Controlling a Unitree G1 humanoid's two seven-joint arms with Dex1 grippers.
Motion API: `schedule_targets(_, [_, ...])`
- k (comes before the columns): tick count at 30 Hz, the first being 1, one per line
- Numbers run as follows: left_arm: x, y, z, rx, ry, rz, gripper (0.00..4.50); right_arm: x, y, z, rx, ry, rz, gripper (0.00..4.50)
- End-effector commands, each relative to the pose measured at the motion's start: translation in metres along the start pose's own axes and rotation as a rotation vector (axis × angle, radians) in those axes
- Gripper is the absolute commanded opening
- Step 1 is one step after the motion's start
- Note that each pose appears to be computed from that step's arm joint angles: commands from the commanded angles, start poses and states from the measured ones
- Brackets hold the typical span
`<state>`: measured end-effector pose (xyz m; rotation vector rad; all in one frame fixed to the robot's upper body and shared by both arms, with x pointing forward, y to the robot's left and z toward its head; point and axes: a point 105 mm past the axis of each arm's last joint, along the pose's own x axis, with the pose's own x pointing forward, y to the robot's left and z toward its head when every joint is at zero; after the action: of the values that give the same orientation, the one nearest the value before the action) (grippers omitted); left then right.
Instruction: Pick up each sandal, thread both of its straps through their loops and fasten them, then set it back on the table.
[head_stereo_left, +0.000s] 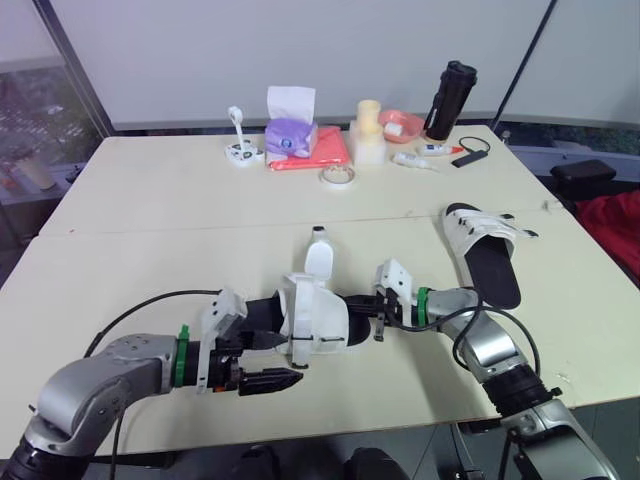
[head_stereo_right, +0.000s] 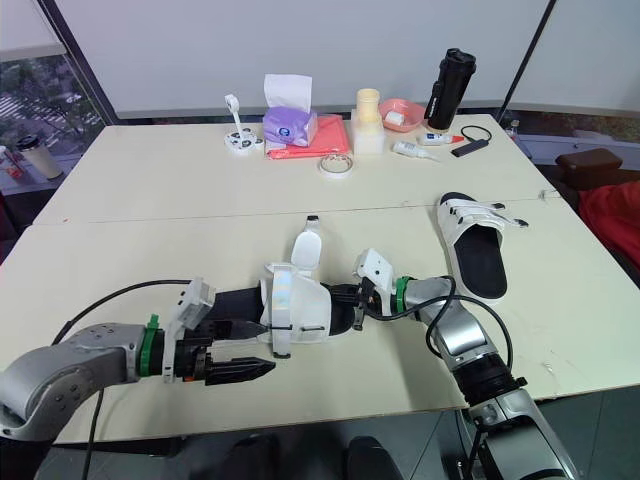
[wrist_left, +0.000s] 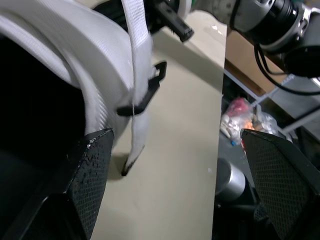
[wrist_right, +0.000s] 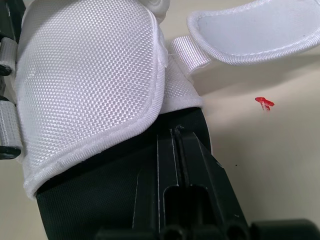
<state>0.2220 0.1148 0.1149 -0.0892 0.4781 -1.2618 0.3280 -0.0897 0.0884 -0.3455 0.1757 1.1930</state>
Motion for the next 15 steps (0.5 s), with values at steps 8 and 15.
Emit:
schedule_targets(8, [0.001, 0.003, 0.002, 0.035, 0.026, -0.048, 4.19, -0.011, -0.001, -0.042, 0.085, 0.153, -0.051, 0.00])
schedule_targets(15, [0.017, 0.005, 0.003, 0.043, 0.021, -0.109, 4.19, -0.009, 0.000, -0.041, 0.087, 0.148, -0.059, 0.00])
